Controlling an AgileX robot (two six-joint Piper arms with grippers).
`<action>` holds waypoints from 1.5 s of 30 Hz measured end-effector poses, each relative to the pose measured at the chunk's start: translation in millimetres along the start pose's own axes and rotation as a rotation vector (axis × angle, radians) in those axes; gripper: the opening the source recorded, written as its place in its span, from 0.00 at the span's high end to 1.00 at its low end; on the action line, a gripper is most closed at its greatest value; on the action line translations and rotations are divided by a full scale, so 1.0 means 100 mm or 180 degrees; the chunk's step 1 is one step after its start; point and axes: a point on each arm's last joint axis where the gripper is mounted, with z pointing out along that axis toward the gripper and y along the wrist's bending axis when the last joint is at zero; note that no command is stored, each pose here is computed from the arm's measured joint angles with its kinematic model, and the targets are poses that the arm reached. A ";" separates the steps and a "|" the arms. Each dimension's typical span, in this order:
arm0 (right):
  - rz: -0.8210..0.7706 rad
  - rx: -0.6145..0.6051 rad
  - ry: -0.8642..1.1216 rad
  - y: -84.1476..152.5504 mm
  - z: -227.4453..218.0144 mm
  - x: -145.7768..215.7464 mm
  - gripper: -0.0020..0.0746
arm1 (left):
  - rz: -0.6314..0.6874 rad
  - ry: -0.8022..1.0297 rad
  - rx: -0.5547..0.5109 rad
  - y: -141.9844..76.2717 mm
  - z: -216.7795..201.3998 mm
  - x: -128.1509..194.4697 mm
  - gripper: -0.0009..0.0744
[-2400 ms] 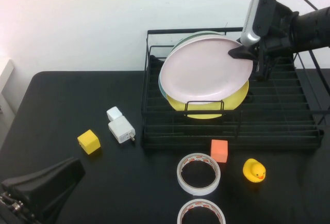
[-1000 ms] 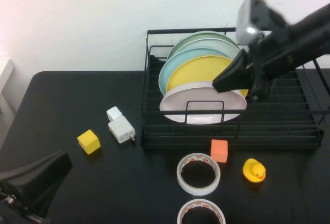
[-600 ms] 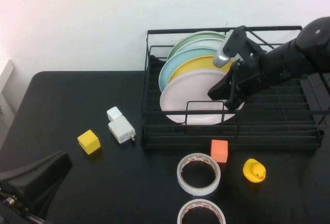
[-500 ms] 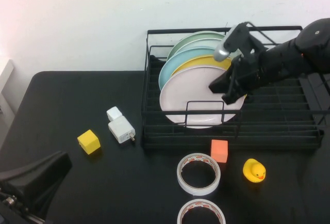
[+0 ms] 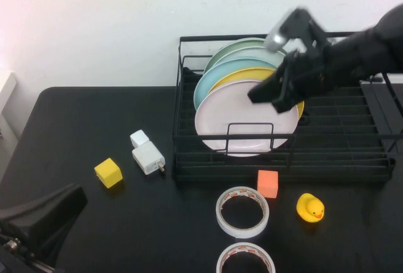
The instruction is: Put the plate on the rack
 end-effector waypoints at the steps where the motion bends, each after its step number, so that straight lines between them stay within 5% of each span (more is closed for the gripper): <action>1: -0.0015 -0.0006 -0.0051 0.05 -0.09 -0.07 0.98 | 0.0000 0.0000 0.0000 0.00 0.00 0.00 0.99; 10: -0.0540 0.0075 -0.0652 0.71 -1.15 -0.69 0.98 | 0.0007 0.0000 0.0000 0.00 0.00 0.00 0.99; 15: -0.0714 0.0312 -0.0988 1.17 -1.70 -0.71 0.98 | 0.0007 0.0000 0.0000 0.00 0.00 0.00 0.99; 32: -0.1056 0.1559 -0.2112 2.54 -2.73 0.55 0.98 | 0.0024 0.0000 0.0000 0.00 0.00 0.00 0.99; 40: -0.1134 0.1591 -0.2231 2.77 -2.71 0.96 0.98 | 0.0024 0.0001 0.0006 0.00 0.00 0.00 0.99; 45: -0.0690 0.1319 -0.2249 2.78 -2.63 1.06 0.98 | 0.0024 0.0003 0.0013 0.00 0.00 0.00 0.99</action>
